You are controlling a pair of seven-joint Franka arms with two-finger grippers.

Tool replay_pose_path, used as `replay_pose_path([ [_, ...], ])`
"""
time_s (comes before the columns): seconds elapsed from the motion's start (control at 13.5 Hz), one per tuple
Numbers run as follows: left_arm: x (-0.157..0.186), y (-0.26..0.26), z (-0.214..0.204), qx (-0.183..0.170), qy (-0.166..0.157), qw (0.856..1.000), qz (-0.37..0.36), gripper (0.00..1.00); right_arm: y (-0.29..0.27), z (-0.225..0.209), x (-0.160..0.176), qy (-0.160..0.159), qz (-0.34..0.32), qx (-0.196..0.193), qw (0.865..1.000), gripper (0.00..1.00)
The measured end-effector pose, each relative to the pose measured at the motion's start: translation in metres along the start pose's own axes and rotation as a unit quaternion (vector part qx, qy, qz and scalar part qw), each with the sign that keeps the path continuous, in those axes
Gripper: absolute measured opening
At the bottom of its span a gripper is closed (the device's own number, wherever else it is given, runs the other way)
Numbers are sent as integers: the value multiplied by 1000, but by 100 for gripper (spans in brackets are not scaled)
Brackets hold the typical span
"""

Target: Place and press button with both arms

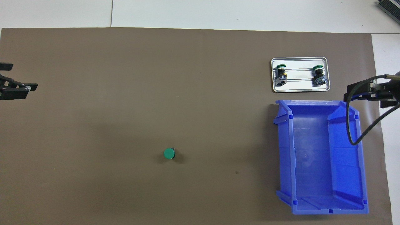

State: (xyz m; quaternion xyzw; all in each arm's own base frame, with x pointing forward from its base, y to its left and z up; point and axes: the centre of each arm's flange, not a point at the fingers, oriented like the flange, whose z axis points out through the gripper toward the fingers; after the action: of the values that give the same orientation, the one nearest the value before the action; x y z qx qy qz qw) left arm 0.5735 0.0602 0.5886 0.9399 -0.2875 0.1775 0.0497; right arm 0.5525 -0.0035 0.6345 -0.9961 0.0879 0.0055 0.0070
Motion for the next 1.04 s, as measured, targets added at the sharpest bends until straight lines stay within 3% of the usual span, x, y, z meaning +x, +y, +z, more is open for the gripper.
replay_pose_path([
  [0.22, 23, 30, -45, -7, -32, 990, -139, 100, 0, 0, 0, 0, 0, 0, 1000, 100],
  [0.52, 60, 101, -55, 46, -129, 974, -181, 100, 0, 0, 0, 0, 0, 0, 1000, 100],
  [0.74, 86, 138, -52, 57, -141, 967, -205, 100, 0, 0, 0, 0, 0, 0, 1000, 100],
  [1.04, 73, 119, -42, 57, -158, 958, -233, 100, 0, 0, 0, 0, 0, 0, 1000, 100],
])
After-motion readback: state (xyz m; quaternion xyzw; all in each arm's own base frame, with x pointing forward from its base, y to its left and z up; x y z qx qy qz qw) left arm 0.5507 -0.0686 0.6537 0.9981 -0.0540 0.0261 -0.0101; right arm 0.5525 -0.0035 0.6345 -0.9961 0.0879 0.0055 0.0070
